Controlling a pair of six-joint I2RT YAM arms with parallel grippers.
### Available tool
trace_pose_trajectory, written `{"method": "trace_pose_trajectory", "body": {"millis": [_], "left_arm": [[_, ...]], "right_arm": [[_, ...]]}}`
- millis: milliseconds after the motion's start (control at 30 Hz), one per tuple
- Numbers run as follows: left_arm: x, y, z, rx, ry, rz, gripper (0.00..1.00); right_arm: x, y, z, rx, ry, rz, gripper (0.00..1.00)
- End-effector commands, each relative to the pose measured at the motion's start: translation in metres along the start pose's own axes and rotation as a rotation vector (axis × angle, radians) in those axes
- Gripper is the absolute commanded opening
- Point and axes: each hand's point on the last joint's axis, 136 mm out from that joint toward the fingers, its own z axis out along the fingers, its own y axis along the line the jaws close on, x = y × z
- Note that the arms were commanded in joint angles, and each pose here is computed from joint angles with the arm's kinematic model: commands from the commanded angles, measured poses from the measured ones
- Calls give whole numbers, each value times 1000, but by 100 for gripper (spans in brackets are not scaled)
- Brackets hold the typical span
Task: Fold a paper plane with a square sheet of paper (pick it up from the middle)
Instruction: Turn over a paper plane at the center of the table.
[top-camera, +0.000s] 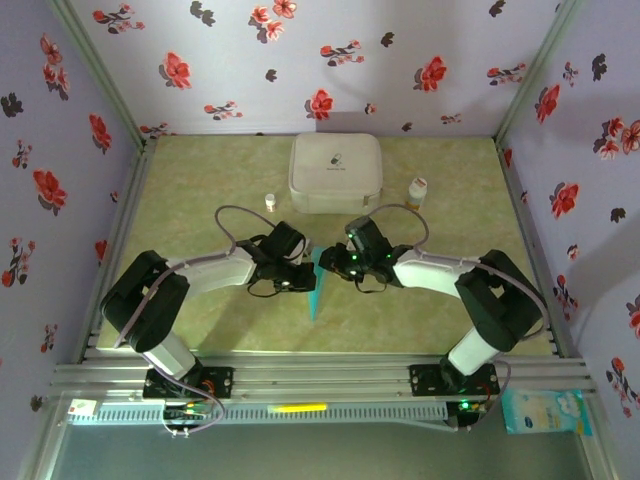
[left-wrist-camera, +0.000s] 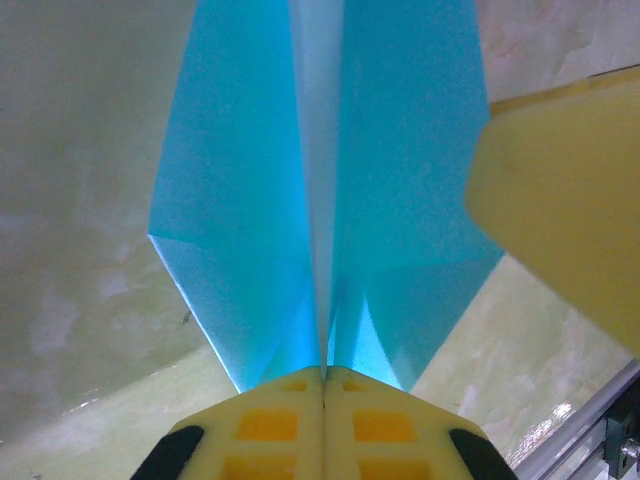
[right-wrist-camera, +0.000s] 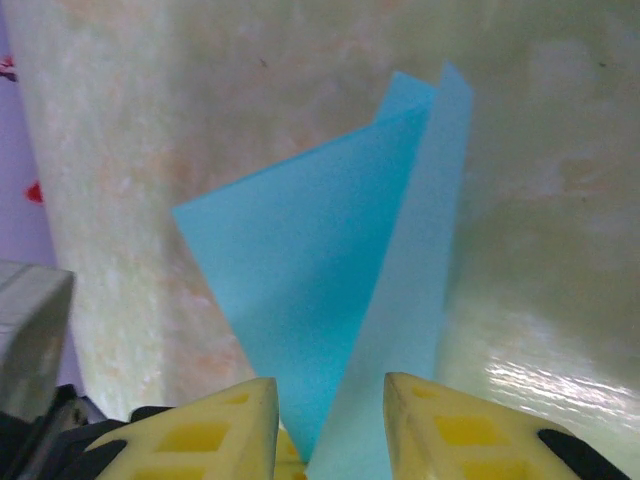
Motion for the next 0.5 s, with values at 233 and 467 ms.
{"method": "trace_pose_trajectory", "body": {"millis": [233,467], "left_arm": [[-4,-4,-4,-16,-11,38,0],[-3,-4,-6,-21,-15,42,1]], "right_arm": [[4,-18,1,118,11,-14,24],[4,-24,-1,140,3,-9,15]]}}
